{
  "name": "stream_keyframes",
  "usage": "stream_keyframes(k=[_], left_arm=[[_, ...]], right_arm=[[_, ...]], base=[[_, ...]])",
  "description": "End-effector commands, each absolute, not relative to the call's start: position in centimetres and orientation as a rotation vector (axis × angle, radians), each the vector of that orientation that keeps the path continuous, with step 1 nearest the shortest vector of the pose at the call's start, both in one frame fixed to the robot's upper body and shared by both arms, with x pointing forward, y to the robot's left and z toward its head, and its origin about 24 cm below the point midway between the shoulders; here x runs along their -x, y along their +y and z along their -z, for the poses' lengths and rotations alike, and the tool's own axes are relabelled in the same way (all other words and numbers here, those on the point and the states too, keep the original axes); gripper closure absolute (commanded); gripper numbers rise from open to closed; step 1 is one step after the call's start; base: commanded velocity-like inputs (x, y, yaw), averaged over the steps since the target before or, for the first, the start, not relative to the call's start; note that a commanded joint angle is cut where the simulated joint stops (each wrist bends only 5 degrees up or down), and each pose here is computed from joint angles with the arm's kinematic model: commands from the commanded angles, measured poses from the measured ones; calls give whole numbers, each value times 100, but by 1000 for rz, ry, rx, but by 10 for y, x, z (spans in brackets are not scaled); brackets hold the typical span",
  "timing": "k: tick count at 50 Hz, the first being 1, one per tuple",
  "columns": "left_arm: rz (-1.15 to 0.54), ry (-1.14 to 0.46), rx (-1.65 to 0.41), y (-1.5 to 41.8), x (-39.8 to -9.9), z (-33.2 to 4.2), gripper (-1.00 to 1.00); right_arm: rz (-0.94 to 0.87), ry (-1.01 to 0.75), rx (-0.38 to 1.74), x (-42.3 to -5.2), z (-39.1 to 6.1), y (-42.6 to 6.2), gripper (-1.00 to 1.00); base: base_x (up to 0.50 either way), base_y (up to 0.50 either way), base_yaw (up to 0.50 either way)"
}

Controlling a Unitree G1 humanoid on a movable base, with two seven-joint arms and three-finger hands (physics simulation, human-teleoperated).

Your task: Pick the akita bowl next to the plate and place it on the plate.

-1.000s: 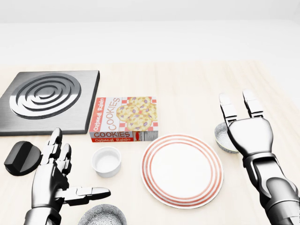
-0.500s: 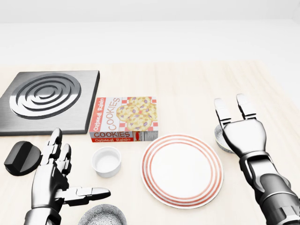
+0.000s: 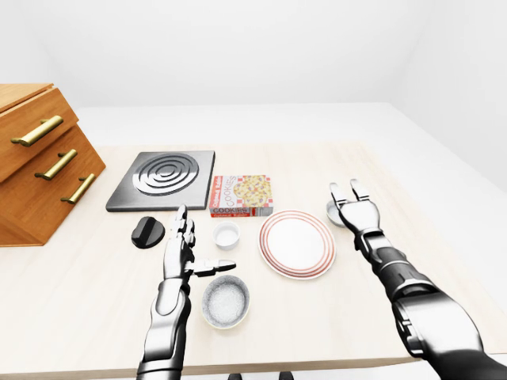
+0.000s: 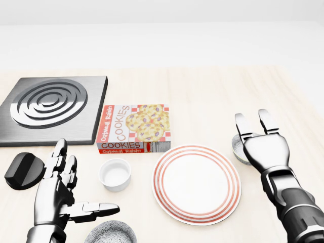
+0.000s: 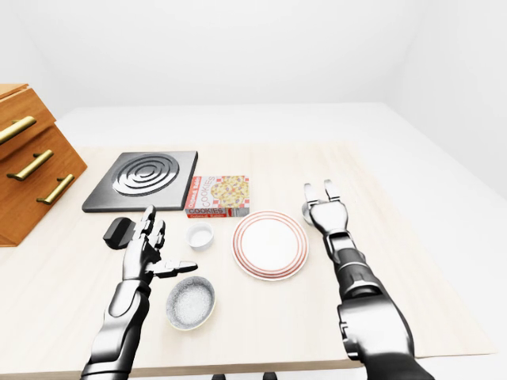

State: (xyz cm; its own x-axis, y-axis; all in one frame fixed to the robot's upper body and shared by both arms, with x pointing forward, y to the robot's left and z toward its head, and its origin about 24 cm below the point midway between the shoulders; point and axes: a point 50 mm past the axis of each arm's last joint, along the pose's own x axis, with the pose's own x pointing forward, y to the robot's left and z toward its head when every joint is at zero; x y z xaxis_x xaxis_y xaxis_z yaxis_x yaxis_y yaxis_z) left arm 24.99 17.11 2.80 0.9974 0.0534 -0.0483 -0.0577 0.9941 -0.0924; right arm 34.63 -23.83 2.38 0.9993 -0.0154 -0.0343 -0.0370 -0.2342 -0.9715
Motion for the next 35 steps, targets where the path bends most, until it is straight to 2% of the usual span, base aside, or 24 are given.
stream_keyframes(k=[1,35], left_arm=[[-54,44,89,171,-250,-28,-100],[-55,41,85,169,-250,-30,-100]], right_arm=[[12,89,1780,-345,-25,-249,-100],[-3,68,1758,-353,-29,-235,-100]], base=[[0,0,0],[0,0,0]])
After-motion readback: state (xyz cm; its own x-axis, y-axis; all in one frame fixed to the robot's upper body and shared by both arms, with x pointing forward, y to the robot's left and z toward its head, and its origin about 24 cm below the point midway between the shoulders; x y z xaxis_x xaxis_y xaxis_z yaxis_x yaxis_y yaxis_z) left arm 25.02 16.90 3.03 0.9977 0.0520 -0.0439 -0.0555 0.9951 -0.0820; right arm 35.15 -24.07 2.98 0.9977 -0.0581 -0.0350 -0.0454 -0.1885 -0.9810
